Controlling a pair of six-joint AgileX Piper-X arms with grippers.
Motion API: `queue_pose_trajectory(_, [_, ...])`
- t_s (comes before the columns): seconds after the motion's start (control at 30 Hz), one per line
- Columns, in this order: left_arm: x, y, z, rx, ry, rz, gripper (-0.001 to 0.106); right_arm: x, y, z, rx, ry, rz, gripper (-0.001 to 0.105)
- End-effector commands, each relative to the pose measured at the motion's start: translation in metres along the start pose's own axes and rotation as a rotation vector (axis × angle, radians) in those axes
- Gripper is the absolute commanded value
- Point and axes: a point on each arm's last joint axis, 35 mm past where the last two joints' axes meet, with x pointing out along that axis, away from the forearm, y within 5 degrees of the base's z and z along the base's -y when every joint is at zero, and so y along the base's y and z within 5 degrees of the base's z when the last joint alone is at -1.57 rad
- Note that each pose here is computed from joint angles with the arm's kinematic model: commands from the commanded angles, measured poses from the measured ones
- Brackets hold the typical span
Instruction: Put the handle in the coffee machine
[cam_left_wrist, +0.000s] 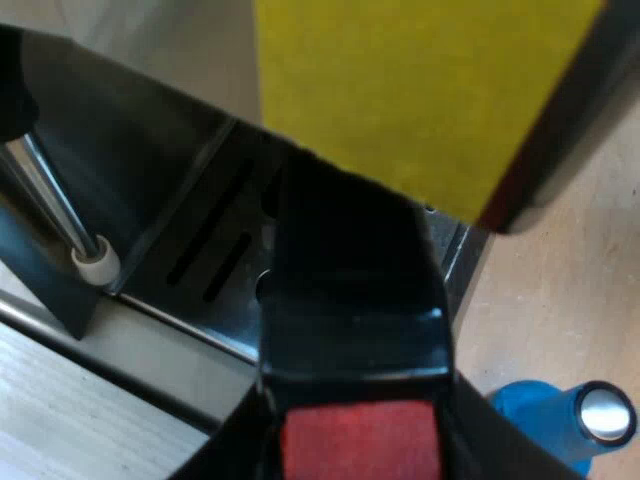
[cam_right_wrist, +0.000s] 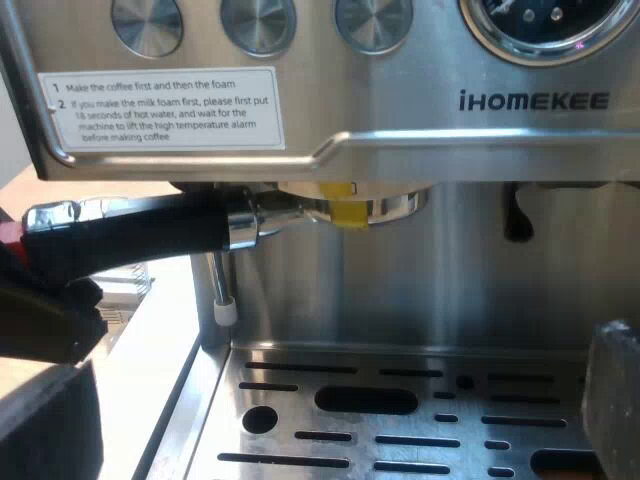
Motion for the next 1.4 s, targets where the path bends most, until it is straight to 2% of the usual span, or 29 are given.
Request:
queue_pose_trajectory(0.03, [-0.026, -0.014, 0.040, 0.167, -0.262, -0.081, 0.000, 0.002, -0.001, 0.002, -0.003, 0.000, 0.000, 0.105])
queue_pose_trajectory(0.1, [-0.028, -0.016, 0.041, 0.172, -0.265, -0.078, 0.000, 0.003, -0.002, 0.002, -0.002, 0.002, -0.005, 0.104])
queue_pose_trajectory(0.13, [-0.029, -0.016, 0.041, 0.175, -0.267, -0.077, 0.000, 0.006, -0.004, 0.002, 0.000, 0.005, -0.002, 0.100])
queue_pose_trajectory(0.23, [-0.029, -0.016, 0.041, 0.175, -0.266, -0.077, 0.000, 0.015, -0.007, 0.001, -0.004, 0.019, 0.006, 0.081])
queue_pose_trajectory(0.27, [-0.029, -0.016, 0.041, 0.175, -0.266, -0.077, 0.000, 0.019, -0.009, 0.001, -0.006, 0.026, 0.006, 0.070])
queue_pose_trajectory(0.3, [-0.029, -0.016, 0.041, 0.175, -0.266, -0.077, 0.000, 0.020, -0.010, 0.000, -0.008, 0.030, 0.010, 0.066])
queue_pose_trajectory(0.4, [-0.029, -0.016, 0.041, 0.175, -0.266, -0.077, 0.000, 0.035, -0.013, -0.004, -0.010, 0.050, 0.004, 0.045])
queue_pose_trajectory(0.43, [-0.029, -0.016, 0.041, 0.175, -0.266, -0.077, 0.000, 0.040, -0.015, -0.006, -0.013, 0.060, 0.005, 0.041])
queue_pose_trajectory(0.77, [-0.029, -0.016, 0.041, 0.175, -0.266, -0.077, 0.000, 0.072, -0.009, -0.028, -0.006, 0.094, 0.017, 0.039])
queue_pose_trajectory(0.87, [-0.029, -0.016, 0.041, 0.175, -0.266, -0.077, 0.000, 0.089, 0.003, -0.044, 0.052, 0.065, 0.004, 0.038])
queue_pose_trajectory(0.93, [-0.029, -0.016, 0.041, 0.175, -0.266, -0.077, 0.000, 0.091, 0.007, -0.048, 0.072, 0.051, 0.005, 0.038])
queue_pose_trajectory(1.0, [-0.029, -0.016, 0.041, 0.175, -0.266, -0.077, 0.000, 0.097, 0.015, -0.056, 0.117, 0.024, 0.003, 0.039])
queue_pose_trajectory(1.07, [-0.029, -0.016, 0.041, 0.175, -0.266, -0.077, 0.000, 0.101, 0.020, -0.066, 0.127, 0.022, 0.002, 0.039])
queue_pose_trajectory(1.2, [-0.029, -0.016, 0.041, 0.175, -0.266, -0.077, 0.000, 0.102, 0.025, -0.076, 0.094, 0.042, 0.006, 0.039])
queue_pose_trajectory(1.4, [-0.029, -0.016, 0.041, 0.174, -0.266, -0.077, 0.000, 0.101, 0.026, -0.074, 0.109, 0.032, 0.009, 0.039])
